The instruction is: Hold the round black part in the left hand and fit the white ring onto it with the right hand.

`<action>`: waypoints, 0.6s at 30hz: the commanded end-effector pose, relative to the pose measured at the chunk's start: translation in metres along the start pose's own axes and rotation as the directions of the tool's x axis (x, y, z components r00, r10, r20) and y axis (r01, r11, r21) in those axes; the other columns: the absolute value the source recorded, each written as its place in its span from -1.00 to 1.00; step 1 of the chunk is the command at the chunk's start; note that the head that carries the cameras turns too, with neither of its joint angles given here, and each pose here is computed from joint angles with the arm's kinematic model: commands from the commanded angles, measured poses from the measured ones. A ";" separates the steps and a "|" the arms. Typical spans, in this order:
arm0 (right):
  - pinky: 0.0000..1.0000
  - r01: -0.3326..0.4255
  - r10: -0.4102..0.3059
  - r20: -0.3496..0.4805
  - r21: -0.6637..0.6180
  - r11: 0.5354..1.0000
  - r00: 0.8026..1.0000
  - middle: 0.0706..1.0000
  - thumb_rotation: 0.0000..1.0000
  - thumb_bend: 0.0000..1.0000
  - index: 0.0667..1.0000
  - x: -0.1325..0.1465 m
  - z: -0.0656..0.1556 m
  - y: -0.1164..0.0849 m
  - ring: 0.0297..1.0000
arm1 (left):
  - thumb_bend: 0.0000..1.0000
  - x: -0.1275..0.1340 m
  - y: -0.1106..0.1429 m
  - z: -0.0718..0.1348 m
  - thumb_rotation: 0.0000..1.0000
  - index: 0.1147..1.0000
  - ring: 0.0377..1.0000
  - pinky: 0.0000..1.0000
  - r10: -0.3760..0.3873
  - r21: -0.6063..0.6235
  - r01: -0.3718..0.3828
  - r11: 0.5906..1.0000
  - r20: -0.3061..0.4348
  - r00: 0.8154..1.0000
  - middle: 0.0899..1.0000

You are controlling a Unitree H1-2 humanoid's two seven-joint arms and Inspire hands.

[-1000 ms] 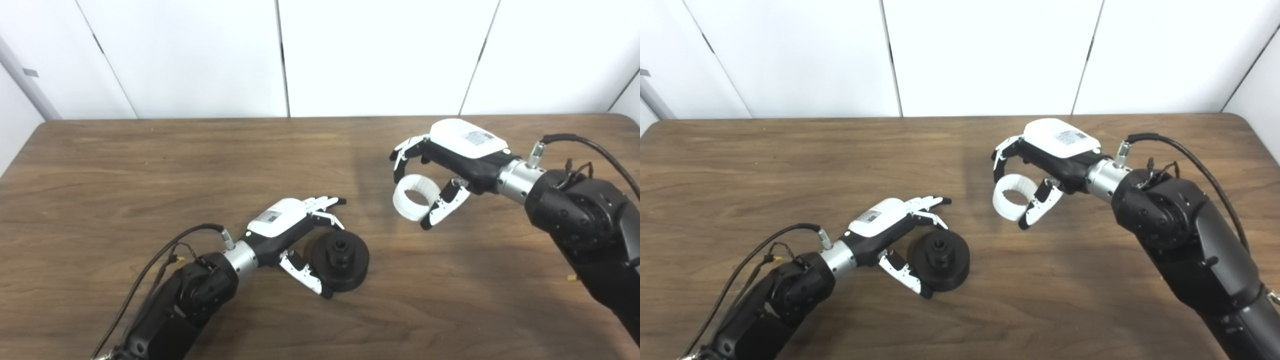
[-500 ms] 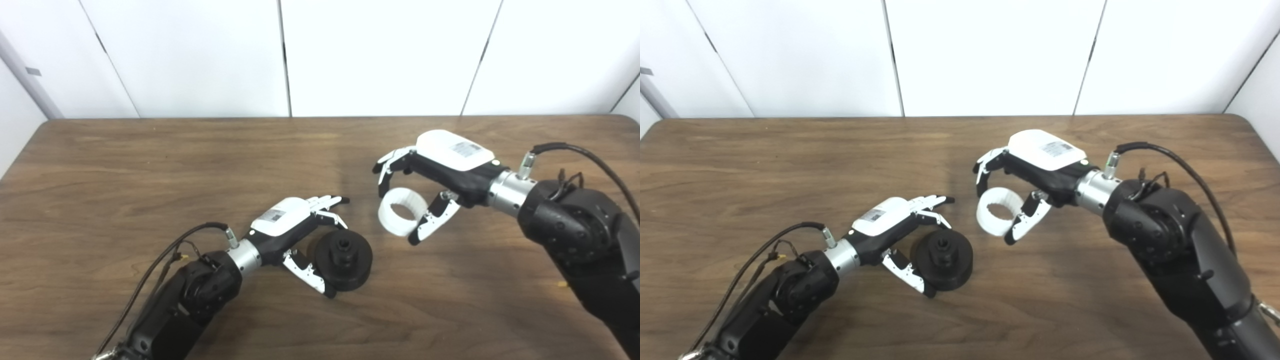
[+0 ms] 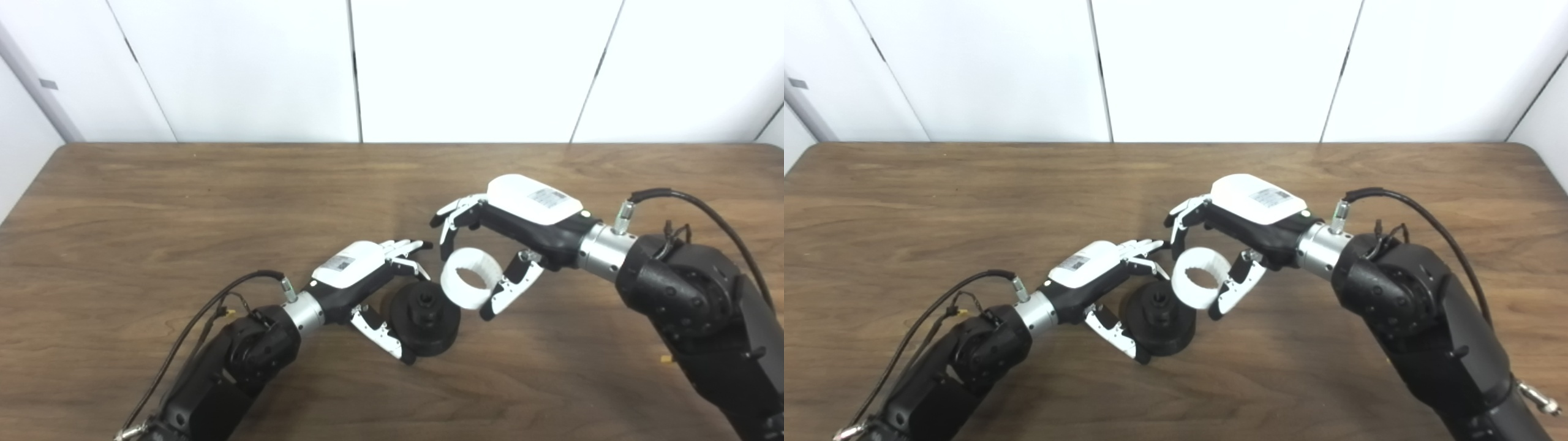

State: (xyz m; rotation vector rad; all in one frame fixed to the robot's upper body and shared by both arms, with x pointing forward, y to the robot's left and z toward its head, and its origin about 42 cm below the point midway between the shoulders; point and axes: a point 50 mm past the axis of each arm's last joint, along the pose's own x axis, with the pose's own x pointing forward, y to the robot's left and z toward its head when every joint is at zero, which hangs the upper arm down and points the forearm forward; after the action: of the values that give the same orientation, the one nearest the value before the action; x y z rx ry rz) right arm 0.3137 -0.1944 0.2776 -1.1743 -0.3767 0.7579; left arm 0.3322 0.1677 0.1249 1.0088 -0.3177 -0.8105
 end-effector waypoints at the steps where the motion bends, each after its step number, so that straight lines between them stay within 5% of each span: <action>1: 0.35 0.054 -0.053 0.027 -0.022 0.998 0.998 0.59 -0.72 0.04 -0.11 0.000 0.007 -0.012 0.62 | 0.04 -0.002 -0.022 -0.006 -0.84 -0.16 0.95 0.94 -0.120 0.043 0.123 0.991 -0.073 0.990 0.95; 18: 0.35 0.068 -0.069 0.031 0.033 0.997 0.997 0.58 -0.72 0.04 -0.11 0.010 0.012 0.001 0.60 | 0.04 -0.002 -0.022 -0.005 -0.85 -0.16 0.95 0.92 -0.128 0.035 0.131 0.991 -0.069 0.989 0.96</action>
State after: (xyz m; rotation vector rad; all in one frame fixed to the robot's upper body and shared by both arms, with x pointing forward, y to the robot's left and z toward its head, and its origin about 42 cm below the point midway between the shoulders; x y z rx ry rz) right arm 0.3106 -0.1802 0.2690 -1.1157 -0.3666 0.7633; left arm 0.3319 0.1669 0.1248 1.0082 -0.3177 -0.8121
